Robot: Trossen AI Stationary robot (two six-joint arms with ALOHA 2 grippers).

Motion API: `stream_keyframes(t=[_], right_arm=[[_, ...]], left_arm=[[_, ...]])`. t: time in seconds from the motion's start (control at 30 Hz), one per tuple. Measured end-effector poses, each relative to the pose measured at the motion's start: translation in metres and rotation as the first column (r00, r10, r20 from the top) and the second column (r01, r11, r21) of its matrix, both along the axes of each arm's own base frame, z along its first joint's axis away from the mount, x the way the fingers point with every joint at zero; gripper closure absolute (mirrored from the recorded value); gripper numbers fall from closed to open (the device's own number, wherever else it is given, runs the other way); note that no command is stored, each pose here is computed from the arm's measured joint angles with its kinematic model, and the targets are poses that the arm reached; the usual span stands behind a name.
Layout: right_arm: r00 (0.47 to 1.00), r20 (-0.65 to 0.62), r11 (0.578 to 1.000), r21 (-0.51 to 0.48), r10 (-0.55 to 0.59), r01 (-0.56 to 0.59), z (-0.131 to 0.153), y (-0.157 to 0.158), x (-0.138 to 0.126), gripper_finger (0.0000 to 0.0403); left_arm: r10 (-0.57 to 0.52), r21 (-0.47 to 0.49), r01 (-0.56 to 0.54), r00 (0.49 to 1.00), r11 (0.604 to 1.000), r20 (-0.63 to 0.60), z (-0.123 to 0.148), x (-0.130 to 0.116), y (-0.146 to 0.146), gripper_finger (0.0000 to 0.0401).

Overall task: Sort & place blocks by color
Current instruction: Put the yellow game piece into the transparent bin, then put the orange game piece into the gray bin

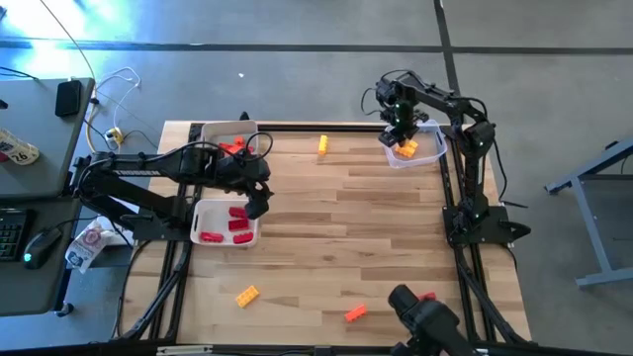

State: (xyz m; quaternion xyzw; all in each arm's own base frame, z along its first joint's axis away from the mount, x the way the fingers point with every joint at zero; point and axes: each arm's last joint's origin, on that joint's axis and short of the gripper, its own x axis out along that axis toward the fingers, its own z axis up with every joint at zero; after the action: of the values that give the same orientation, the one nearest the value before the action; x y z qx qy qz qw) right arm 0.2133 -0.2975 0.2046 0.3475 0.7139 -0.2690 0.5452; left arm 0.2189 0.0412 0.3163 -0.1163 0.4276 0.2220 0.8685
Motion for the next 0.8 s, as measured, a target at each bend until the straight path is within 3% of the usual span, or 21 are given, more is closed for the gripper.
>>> stream_keyframes(t=[0.33,0.47,0.57,0.8], right_arm=[[0.993,-0.079,0.995,-0.029,0.088,-0.091,0.001,0.015,0.016,0.0232],[0.990,-0.114,0.996,0.009,0.084,-0.084,0.004,0.022,0.016,0.0221],[0.991,-0.119,0.998,-0.004,0.064,-0.065,0.017,0.030,0.014,0.0222],[0.998,-0.023,0.988,-0.138,0.067,-0.069,0.065,0.055,0.012,0.0235]], left_arm=[[-0.008,0.058,0.009,1.000,0.998,-0.019,0.000,0.000,0.001,0.0192],[-0.018,0.075,0.020,0.999,0.997,-0.027,0.000,0.000,0.001,0.0192],[-0.017,0.075,0.019,0.999,0.997,-0.027,0.000,0.000,0.001,0.0192],[-0.015,0.079,0.016,1.000,0.997,-0.015,-0.001,0.004,0.002,0.0192]])
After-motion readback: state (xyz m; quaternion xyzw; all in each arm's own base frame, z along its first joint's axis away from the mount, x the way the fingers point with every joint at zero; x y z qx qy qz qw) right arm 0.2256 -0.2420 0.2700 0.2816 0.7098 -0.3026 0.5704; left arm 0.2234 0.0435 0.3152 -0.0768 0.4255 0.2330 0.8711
